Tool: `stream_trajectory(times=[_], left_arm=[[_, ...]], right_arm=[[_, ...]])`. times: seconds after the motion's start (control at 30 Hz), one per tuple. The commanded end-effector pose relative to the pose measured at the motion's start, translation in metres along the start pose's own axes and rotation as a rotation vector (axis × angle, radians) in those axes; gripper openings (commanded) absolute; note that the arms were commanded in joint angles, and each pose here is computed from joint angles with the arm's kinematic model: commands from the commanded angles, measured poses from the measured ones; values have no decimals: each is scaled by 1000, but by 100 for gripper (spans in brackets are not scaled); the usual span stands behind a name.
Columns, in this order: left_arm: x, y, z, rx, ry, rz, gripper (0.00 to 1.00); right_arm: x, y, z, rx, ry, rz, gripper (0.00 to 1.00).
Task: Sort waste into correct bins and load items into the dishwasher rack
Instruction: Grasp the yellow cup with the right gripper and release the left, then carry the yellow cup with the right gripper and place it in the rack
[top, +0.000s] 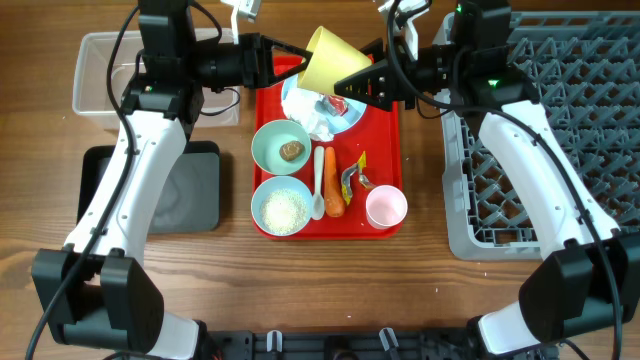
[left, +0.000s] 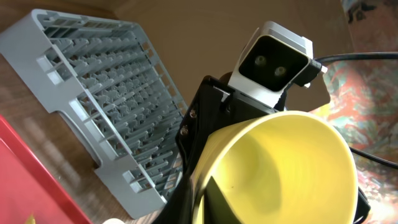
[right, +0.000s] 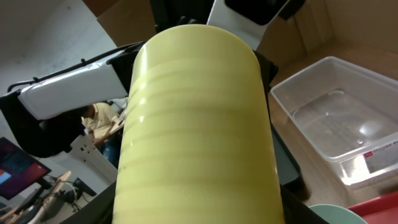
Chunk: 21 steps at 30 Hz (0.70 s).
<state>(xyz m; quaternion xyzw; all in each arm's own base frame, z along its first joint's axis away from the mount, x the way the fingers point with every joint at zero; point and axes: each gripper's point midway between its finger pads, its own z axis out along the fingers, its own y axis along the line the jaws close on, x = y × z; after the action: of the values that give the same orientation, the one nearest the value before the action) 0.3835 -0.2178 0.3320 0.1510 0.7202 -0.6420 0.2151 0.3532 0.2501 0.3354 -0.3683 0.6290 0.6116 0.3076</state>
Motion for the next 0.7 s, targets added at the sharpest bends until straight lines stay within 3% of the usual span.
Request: stream_trajectory(times=[0.0, 0.13, 0.43, 0.67], left_arm=[[3, -4, 1, 19, 19, -13, 19], [3, -4, 1, 19, 19, -12, 32], [2, -2, 1, 8, 11, -10, 34], [-7, 27, -1, -131, -71, -58, 37]], right_arm=[[-3, -4, 1, -6, -2, -30, 46], [-7, -8, -7, 15, -17, -6, 45], [-20, -40, -78, 172, -120, 85, 45], [-16, -83, -156, 526, -236, 227, 45]])
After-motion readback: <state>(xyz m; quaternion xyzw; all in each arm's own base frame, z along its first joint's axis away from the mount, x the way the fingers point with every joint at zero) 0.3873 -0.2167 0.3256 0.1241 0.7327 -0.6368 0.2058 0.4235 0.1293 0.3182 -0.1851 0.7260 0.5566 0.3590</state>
